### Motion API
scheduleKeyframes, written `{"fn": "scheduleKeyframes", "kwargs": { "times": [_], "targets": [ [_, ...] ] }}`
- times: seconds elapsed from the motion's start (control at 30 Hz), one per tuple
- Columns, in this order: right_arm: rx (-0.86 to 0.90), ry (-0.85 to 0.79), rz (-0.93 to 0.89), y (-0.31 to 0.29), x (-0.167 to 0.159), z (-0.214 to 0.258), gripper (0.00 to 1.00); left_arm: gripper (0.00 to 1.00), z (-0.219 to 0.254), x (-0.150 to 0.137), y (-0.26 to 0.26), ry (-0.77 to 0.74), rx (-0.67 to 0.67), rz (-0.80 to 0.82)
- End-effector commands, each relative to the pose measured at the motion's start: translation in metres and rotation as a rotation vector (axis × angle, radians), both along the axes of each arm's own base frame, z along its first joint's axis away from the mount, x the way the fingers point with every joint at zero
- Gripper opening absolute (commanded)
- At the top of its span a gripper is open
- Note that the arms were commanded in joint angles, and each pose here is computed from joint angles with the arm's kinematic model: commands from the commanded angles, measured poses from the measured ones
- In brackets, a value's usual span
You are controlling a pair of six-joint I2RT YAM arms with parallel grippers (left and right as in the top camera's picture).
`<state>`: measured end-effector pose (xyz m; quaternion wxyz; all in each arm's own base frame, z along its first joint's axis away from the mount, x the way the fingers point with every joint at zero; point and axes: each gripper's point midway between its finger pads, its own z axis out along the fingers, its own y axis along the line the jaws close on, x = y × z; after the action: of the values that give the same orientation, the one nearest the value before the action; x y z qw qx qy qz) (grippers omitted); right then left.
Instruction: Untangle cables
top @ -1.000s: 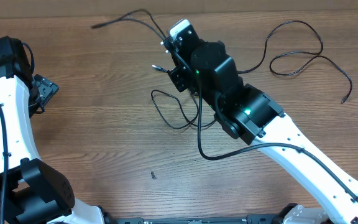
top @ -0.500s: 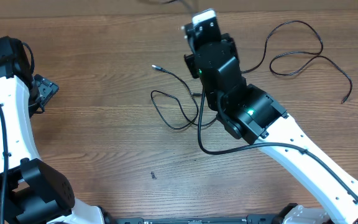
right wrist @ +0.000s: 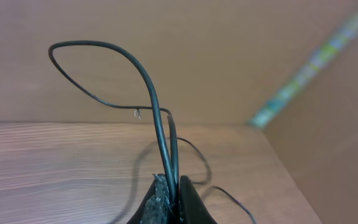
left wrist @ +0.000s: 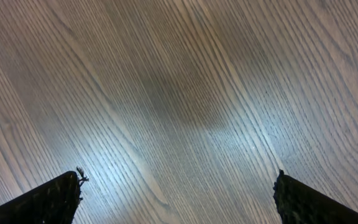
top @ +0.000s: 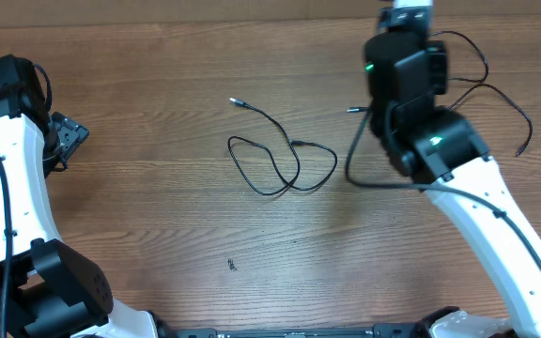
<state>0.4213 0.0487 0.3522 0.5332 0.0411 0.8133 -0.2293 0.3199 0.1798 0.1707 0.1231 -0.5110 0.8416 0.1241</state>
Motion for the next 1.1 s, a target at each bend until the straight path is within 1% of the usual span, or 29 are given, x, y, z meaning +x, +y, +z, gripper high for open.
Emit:
{"fn": "scheduleKeyframes", "kwargs": {
  "times": [0.0, 0.23, 0.57, 0.7, 0.93, 1.07],
  "targets": [
    [0.045, -0.068, -0.098, -0.037, -0.005, 0.023, 0.04, 1.0, 0.003, 0.003, 0.003, -0.012, 0.012, 0.018],
    [0.053, -0.057, -0.269, -0.117, -0.009, 0.019, 0.04, 1.0, 0.003, 0.003, 0.003, -0.012, 0.011, 0.018],
    [0.17, -0.013, -0.377, -0.23, -0.023, -0.004, 0.04, 0.99, 0.003, 0.003, 0.003, -0.012, 0.012, 0.019],
    [0.21, 0.038, -0.458, -0.277, -0.036, -0.029, 0.04, 1.0, 0.003, 0.003, 0.003, -0.012, 0.012, 0.018],
    [0.23, 0.12, -0.553, -0.315, -0.047, -0.064, 0.04, 1.0, 0.003, 0.003, 0.003, -0.012, 0.012, 0.018],
    [0.242, 0.192, -0.618, -0.337, -0.054, -0.097, 0.04, 1.0, 0.003, 0.003, 0.003, -0.012, 0.012, 0.018]
  ]
}}
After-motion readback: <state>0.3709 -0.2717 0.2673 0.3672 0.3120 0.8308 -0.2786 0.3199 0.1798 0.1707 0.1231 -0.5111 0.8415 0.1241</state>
